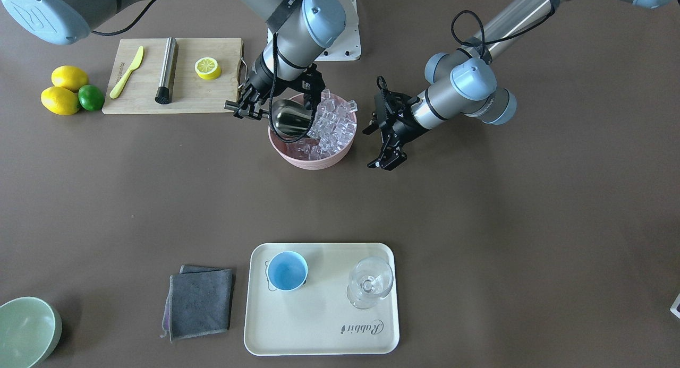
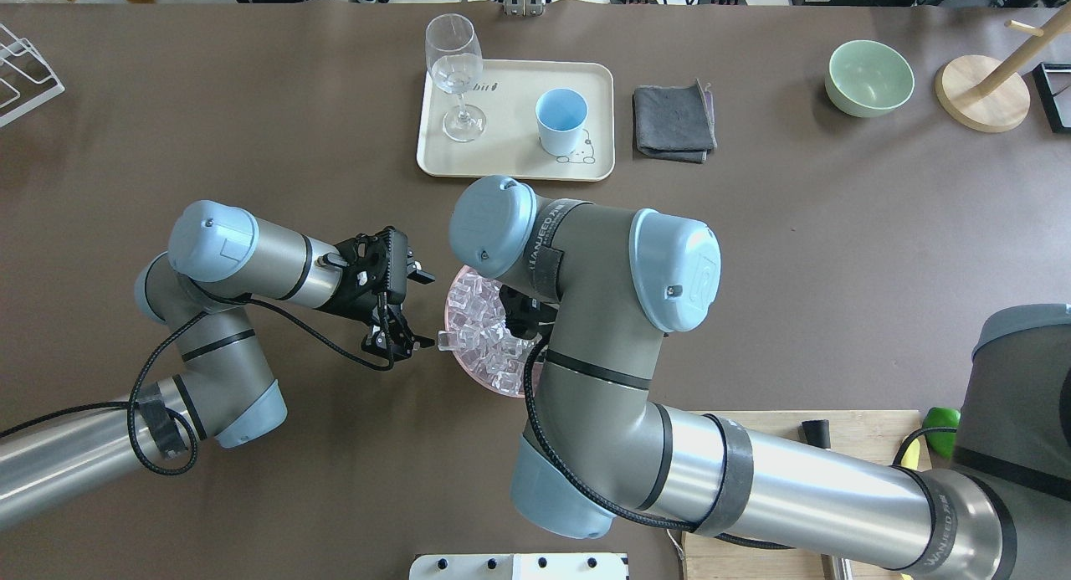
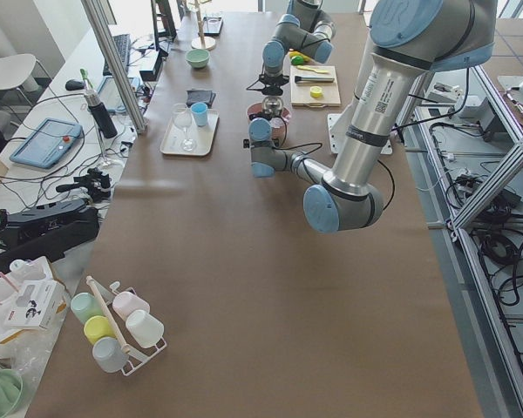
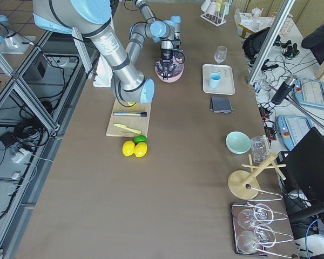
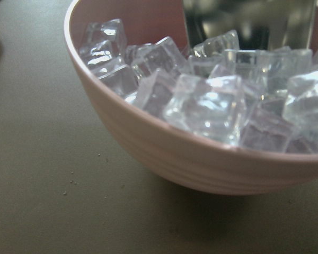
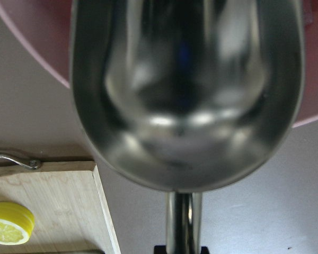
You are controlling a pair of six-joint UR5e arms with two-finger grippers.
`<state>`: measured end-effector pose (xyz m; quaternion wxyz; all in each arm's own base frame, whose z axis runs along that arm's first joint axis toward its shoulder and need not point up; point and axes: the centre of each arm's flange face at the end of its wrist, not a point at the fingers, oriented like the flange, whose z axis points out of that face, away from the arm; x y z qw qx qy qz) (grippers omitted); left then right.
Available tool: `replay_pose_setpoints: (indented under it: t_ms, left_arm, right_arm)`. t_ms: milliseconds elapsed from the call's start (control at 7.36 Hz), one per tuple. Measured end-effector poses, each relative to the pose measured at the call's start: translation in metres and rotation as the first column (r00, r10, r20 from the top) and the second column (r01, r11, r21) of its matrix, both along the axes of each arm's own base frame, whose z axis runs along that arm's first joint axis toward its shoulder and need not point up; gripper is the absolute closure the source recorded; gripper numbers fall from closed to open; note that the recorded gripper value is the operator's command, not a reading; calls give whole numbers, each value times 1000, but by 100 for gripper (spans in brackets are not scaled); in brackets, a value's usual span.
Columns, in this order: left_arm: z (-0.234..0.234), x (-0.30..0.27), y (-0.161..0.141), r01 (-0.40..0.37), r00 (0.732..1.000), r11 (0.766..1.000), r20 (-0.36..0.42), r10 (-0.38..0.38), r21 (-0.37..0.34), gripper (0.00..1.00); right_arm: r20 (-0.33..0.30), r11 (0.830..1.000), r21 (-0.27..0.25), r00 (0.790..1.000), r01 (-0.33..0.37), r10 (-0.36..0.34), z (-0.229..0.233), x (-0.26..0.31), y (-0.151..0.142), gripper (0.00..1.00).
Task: Put ice in cup with scoop
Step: 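Drag the scoop through the ice to fill it with the right gripper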
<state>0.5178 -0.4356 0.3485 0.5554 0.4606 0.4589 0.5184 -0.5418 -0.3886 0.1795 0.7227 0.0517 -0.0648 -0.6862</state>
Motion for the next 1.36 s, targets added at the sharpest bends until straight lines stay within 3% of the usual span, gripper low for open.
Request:
replay_pose_setpoints:
  t_ms: [951, 1358]
  left_arm:
    - [0, 0, -1, 6, 1000, 1000, 1, -6, -1, 2]
    - [0, 0, -1, 7, 1000, 1000, 1, -7, -1, 2]
  right_arm:
    - [110, 991, 71, 986, 116, -123, 5, 6, 5, 100]
    - [124, 974, 102, 969, 200, -212, -2, 12, 5, 100]
